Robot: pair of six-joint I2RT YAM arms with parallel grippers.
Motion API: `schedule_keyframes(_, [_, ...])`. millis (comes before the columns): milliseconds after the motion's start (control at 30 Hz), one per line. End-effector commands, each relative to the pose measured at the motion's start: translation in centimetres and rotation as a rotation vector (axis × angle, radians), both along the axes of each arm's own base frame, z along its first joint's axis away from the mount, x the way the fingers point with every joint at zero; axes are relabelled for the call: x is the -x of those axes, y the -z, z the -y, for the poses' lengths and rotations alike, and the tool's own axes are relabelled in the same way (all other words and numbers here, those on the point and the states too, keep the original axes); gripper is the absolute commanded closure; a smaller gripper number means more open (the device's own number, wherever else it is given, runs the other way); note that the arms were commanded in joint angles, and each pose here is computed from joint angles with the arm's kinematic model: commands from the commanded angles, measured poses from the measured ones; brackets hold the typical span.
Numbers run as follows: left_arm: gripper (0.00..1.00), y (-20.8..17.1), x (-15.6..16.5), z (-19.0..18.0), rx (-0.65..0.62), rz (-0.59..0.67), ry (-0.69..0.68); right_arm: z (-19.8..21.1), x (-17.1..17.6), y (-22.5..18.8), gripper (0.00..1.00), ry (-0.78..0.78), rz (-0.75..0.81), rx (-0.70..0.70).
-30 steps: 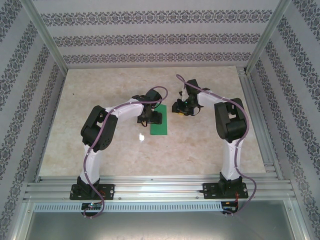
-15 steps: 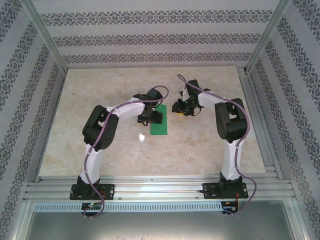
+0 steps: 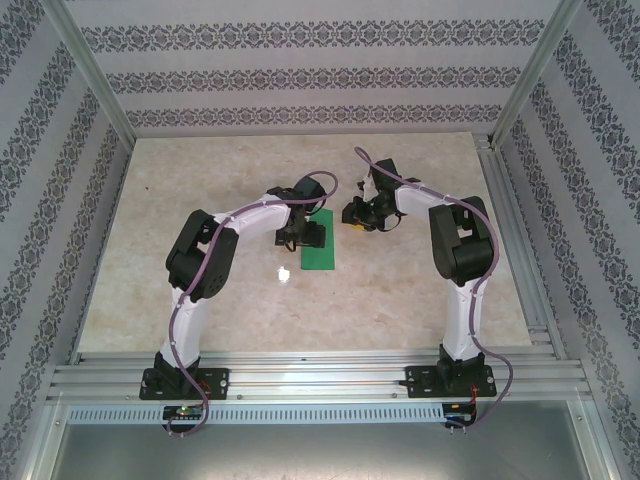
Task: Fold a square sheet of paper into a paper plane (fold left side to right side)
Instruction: First fold in half a square sheet of paper at the center of the table.
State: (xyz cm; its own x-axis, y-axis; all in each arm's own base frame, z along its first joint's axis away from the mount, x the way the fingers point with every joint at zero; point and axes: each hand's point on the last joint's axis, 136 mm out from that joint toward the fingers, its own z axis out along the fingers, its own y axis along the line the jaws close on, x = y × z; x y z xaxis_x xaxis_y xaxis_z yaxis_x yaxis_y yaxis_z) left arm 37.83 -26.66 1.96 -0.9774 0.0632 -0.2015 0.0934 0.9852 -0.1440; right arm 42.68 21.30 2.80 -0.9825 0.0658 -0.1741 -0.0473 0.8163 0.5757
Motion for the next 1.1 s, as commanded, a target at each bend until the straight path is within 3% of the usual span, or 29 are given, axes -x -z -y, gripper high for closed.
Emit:
schedule_keyframes(0, [0.19, 3.0, 0.2, 1.9, 0.034, -0.028, 0.045, -0.8, 0.1, -1.1, 0.67, -0.012, 0.023, -0.024])
schedule_keyframes(1067, [0.18, 1.0, 0.3, 3.5, 0.103, -0.006, 0.070, -1.1, 0.3, -0.6, 0.67, -0.018, 0.013, -0.017])
